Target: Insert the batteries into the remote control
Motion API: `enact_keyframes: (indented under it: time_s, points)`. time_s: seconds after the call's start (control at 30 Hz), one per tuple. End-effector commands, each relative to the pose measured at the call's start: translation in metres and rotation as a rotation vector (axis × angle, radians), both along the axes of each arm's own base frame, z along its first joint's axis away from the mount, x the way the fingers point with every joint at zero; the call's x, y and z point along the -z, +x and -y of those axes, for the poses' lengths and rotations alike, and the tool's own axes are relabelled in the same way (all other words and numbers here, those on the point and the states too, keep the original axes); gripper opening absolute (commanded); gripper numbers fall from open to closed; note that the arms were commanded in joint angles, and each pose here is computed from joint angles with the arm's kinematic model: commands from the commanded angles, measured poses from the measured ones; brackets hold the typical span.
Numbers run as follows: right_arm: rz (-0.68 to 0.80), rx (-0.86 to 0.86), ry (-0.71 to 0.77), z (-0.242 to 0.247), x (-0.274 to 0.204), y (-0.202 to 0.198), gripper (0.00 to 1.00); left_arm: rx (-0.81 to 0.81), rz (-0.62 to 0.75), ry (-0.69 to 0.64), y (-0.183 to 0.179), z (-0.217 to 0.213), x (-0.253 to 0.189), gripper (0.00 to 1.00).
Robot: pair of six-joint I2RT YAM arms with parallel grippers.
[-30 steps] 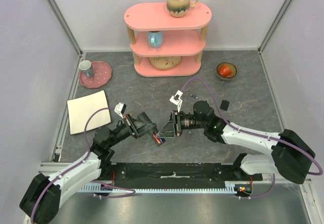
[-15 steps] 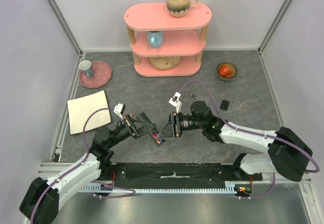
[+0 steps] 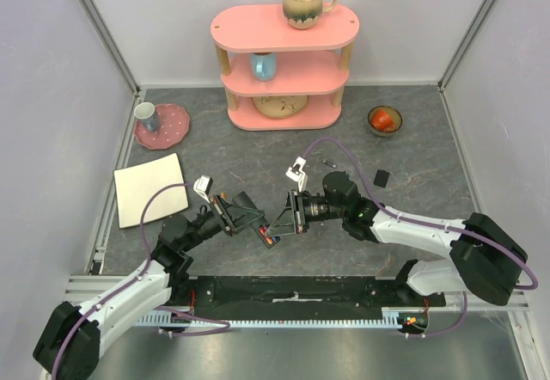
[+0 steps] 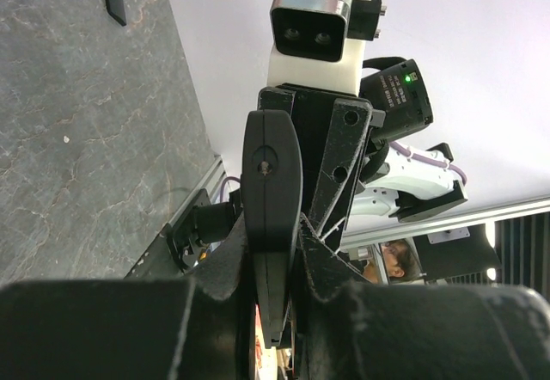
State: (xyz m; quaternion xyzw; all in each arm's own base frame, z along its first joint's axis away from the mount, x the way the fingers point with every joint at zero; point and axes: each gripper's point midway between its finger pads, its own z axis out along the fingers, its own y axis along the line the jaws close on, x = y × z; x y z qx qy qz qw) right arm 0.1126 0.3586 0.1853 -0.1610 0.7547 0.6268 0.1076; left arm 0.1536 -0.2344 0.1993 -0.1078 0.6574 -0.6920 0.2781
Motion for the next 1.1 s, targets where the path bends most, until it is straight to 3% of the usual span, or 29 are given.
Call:
enact_keyframes:
  time_s: [0.0,0.23,0.3,0.4,0.43,0.53,0.67,0.8,1.07]
  points:
    - [-0.008,-0.012,0.018,-0.001,-0.001,-0.001,0.27,-0.009,0.064,-0.005,0.0,0.0,-0.01,0.02]
    - [-0.011,-0.002,0.002,-0.001,0.004,0.001,0.08,-0.005,0.064,-0.004,0.0,0.0,-0.01,0.02]
    - [-0.01,-0.002,0.001,-0.001,0.004,0.002,0.07,-0.006,0.064,-0.003,0.001,0.0,-0.01,0.02]
    - [-0.01,0.009,0.008,-0.002,0.0,0.004,0.24,-0.005,0.06,0.003,0.0,0.001,-0.007,0.02]
    - [-0.012,0.016,0.014,-0.002,-0.002,0.005,0.37,-0.007,0.06,0.004,0.001,0.0,-0.007,0.02]
    - [-0.013,0.028,0.034,-0.002,-0.009,0.008,0.54,-0.007,0.054,0.01,0.0,0.0,-0.003,0.02]
    - [0.002,0.031,0.035,-0.002,-0.013,0.01,0.6,-0.008,0.047,0.018,0.001,0.0,0.001,0.02]
    - [0.012,0.017,0.009,-0.002,-0.008,0.008,0.55,-0.008,0.047,0.018,0.0,0.0,0.001,0.02]
    - [-0.008,-0.009,-0.05,-0.002,0.009,0.004,0.34,-0.008,0.056,0.01,0.001,0.0,-0.003,0.02]
